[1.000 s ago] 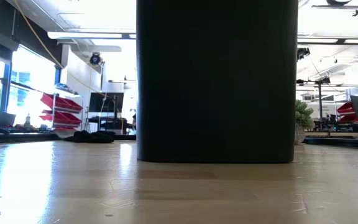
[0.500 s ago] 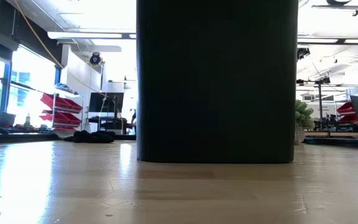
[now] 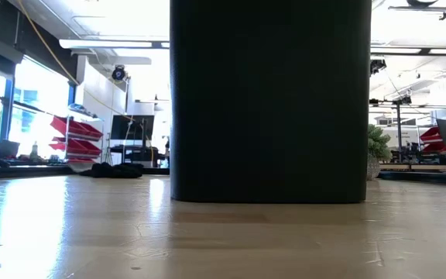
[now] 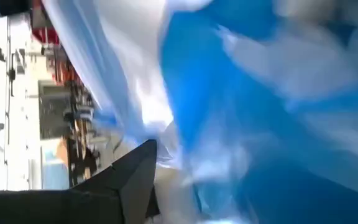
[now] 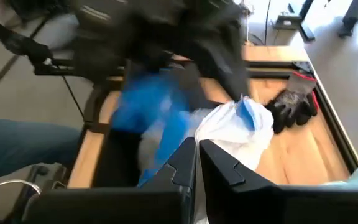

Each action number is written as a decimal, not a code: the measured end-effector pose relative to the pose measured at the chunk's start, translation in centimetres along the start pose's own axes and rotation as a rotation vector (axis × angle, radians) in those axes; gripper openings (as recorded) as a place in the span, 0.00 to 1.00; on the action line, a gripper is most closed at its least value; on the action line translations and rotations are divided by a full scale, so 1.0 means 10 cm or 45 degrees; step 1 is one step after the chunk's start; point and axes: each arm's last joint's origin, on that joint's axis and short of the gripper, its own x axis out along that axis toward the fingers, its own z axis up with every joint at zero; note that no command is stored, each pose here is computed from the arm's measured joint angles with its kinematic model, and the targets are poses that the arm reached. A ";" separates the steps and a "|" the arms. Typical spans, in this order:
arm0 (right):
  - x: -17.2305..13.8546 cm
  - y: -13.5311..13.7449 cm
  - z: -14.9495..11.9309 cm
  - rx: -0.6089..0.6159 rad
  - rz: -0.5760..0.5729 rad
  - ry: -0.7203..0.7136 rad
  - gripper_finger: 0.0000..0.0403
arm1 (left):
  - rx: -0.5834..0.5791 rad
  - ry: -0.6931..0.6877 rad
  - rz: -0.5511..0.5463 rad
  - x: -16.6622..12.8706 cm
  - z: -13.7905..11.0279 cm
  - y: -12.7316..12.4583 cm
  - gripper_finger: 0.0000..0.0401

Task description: Place trash/remove bag and relplace

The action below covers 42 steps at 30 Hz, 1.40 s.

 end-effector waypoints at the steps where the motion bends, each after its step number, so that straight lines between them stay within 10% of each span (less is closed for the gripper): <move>1: -0.03 0.00 0.00 0.000 0.007 -0.009 0.00 | -0.011 0.012 0.001 0.01 -0.01 0.00 0.50; 9: -0.14 0.03 0.09 -0.002 0.113 -0.149 0.00 | -0.047 -0.024 0.010 0.00 0.02 0.02 0.37; 17: -0.24 0.02 0.09 0.012 0.110 -0.180 0.00 | -0.139 -0.246 0.088 -0.26 0.27 0.00 0.03; 24: -0.30 -0.01 0.12 0.014 -0.009 -0.249 0.00 | -0.250 -0.405 0.350 -0.79 0.34 0.23 0.00; 32: -0.31 -0.20 0.29 0.126 -0.187 -0.460 0.00 | -0.653 -0.629 0.365 -1.34 -0.14 0.67 0.00; 42: 0.02 -0.26 0.40 0.056 0.275 -0.486 0.00 | -0.846 -0.815 0.065 -0.99 -0.30 0.83 0.03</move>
